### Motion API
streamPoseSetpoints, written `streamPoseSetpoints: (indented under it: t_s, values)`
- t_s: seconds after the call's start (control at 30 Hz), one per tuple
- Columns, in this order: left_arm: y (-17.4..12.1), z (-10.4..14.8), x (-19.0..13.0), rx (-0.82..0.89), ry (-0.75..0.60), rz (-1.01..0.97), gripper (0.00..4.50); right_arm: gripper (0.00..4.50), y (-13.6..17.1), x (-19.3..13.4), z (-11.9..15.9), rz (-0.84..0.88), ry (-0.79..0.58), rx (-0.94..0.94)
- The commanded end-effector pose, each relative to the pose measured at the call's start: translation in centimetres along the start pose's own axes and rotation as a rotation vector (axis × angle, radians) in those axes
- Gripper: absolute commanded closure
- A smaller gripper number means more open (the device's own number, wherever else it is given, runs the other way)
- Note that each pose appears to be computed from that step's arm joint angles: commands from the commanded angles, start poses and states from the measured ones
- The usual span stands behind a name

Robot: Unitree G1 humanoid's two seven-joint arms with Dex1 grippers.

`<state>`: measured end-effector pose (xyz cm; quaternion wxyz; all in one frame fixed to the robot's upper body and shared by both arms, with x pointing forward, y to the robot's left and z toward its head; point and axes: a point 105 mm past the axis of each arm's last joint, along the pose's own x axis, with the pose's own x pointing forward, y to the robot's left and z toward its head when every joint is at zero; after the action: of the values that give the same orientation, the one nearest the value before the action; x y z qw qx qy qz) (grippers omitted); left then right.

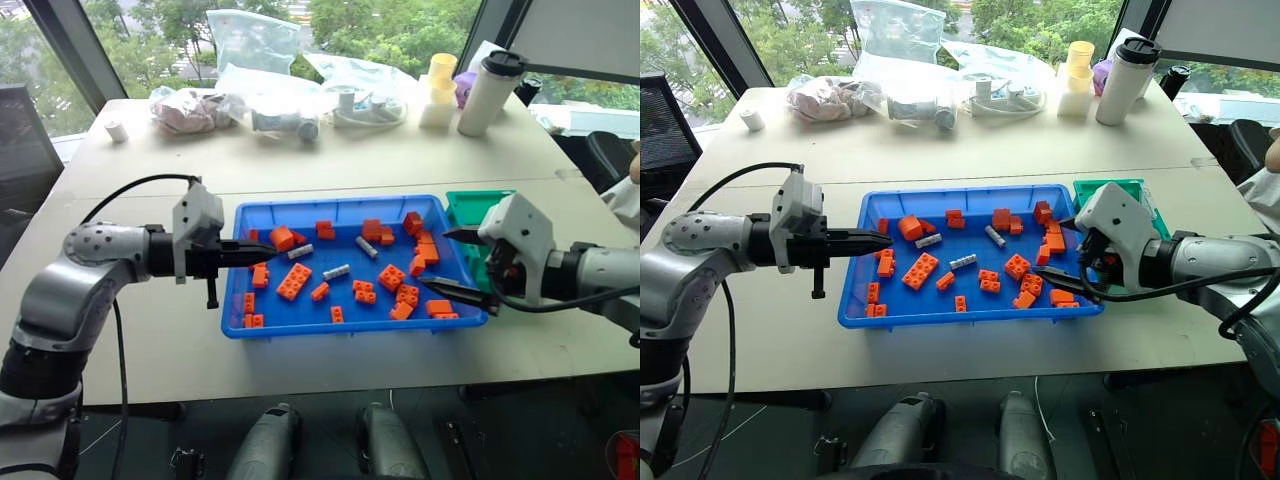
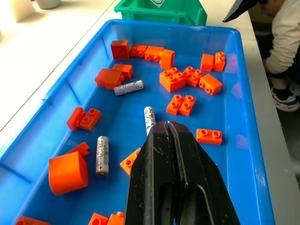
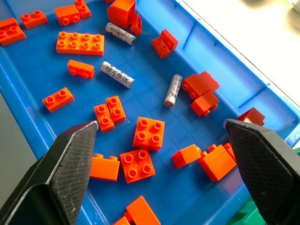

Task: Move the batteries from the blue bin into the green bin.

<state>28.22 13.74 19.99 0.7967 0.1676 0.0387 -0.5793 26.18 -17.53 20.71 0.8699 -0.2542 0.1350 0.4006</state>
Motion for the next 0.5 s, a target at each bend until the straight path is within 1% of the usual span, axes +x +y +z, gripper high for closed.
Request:
streamPoseSetpoints:
  t_s: [0.03, 0.23, 0.5]
  values:
    - [-0.05, 0.96, -0.67, 0.04, -0.008, 0.018, 4.5, 0.04, -0.27, -0.16, 0.71, -0.007, -0.014, -0.04]
    - [-0.35, 1.58, -0.59, 0.027, -0.032, 0.012, 4.5, 0.04, -0.29, -0.08, 0.69, -0.001, -0.014, -0.041]
    - [-0.17, 1.31, -0.7, 0.041, -0.015, 0.036, 4.5, 0.04, -0.45, 0.33, 0.83, 0.012, -0.018, -0.051]
